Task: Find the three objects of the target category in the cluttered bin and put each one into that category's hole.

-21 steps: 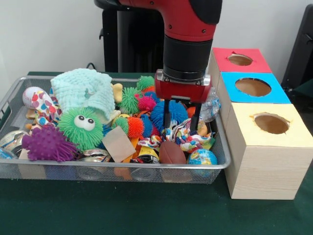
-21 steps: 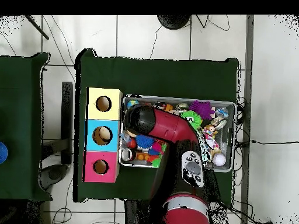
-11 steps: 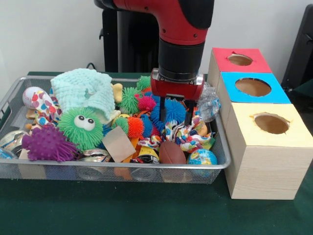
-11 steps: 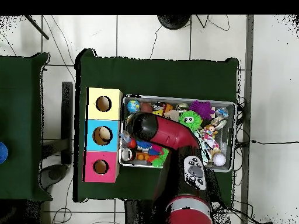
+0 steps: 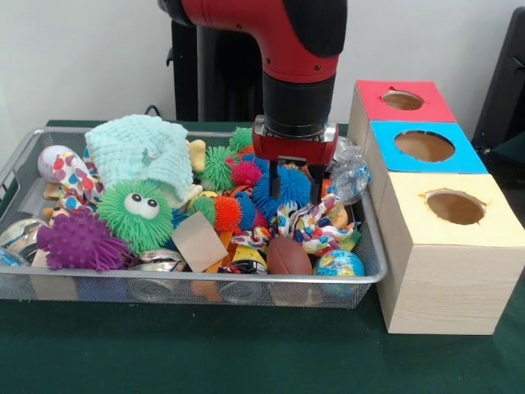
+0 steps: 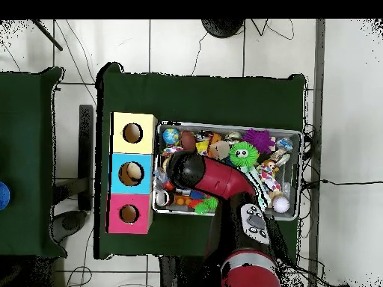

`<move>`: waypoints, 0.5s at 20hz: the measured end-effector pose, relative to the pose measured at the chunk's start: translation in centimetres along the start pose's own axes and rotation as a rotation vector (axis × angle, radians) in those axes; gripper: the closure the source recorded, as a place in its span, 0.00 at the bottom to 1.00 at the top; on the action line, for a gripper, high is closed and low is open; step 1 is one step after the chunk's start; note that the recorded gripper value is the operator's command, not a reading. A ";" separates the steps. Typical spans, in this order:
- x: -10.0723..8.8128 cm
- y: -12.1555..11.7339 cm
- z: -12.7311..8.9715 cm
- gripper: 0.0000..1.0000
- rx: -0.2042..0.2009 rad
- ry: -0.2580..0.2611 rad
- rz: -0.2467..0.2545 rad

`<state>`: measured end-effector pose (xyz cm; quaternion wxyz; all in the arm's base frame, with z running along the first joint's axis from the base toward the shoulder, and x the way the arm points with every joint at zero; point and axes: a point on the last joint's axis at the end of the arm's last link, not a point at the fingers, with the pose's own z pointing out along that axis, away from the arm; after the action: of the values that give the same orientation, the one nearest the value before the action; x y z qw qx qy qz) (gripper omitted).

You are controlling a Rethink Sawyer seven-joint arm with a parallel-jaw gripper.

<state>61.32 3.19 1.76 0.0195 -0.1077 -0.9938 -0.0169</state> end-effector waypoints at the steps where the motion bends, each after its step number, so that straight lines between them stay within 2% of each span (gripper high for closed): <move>1: 0.2 0.0 0.1 0.00 -0.006 0.006 0.002; 10: 1.5 0.5 1.2 0.00 -0.053 0.044 0.015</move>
<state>59.95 4.04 0.61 0.0387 -0.1151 -0.9916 -0.0453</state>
